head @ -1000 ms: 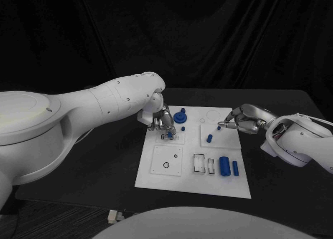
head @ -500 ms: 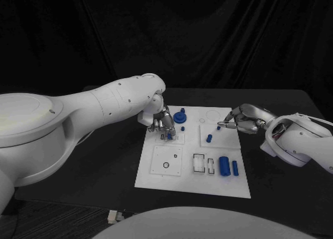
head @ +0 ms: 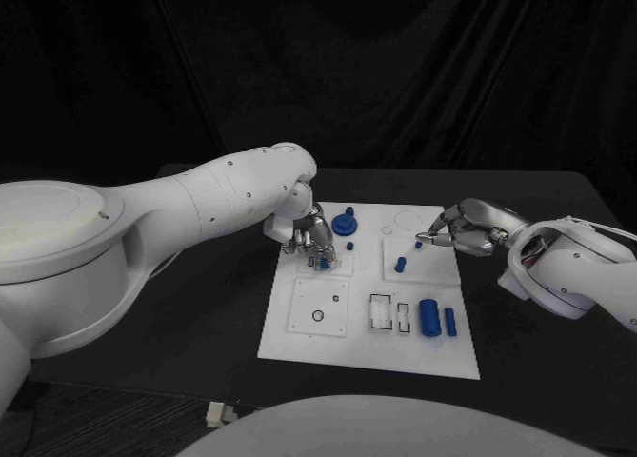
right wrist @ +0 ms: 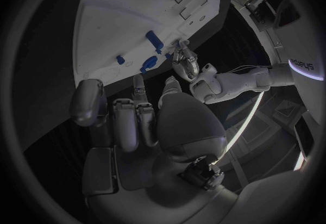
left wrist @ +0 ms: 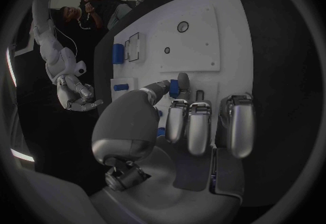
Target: Assemble the parts on the task board
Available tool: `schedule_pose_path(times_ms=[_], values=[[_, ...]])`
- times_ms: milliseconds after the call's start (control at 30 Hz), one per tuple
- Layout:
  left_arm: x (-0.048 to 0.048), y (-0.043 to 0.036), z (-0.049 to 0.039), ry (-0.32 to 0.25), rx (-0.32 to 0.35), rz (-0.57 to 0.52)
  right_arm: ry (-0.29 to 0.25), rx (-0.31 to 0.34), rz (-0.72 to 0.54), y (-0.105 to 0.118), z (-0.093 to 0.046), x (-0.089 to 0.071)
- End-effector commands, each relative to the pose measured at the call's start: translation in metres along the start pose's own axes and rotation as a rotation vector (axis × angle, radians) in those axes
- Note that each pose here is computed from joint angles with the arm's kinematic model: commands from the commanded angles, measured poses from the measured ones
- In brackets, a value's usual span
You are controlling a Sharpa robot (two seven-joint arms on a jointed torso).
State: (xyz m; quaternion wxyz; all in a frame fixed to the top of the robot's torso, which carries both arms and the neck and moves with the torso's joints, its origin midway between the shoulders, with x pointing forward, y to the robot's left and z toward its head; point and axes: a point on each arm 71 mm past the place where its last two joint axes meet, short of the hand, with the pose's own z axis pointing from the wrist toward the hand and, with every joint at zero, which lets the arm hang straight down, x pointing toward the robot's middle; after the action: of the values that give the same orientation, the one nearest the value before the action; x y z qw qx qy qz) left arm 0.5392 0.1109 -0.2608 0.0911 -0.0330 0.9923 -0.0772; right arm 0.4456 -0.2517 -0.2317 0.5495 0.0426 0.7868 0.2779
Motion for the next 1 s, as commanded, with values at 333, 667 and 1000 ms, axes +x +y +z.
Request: schedule_pose_path(times_ms=[333,667,1000], values=[[0.0005,0.004,0.0015,-0.001,-0.055,0.007,0.009,0.007,-0.002,-0.0008,-0.0003,0.0012],[-0.001,0.005,0.002,-0.038,-0.074,0.036,0.012,0.008,-0.003,-0.0009,-0.0001,0.0014],[-0.0017,0.0052,0.002,-0.052,-0.069,0.03,0.014,0.01,-0.003,-0.0012,0.0,0.0015]])
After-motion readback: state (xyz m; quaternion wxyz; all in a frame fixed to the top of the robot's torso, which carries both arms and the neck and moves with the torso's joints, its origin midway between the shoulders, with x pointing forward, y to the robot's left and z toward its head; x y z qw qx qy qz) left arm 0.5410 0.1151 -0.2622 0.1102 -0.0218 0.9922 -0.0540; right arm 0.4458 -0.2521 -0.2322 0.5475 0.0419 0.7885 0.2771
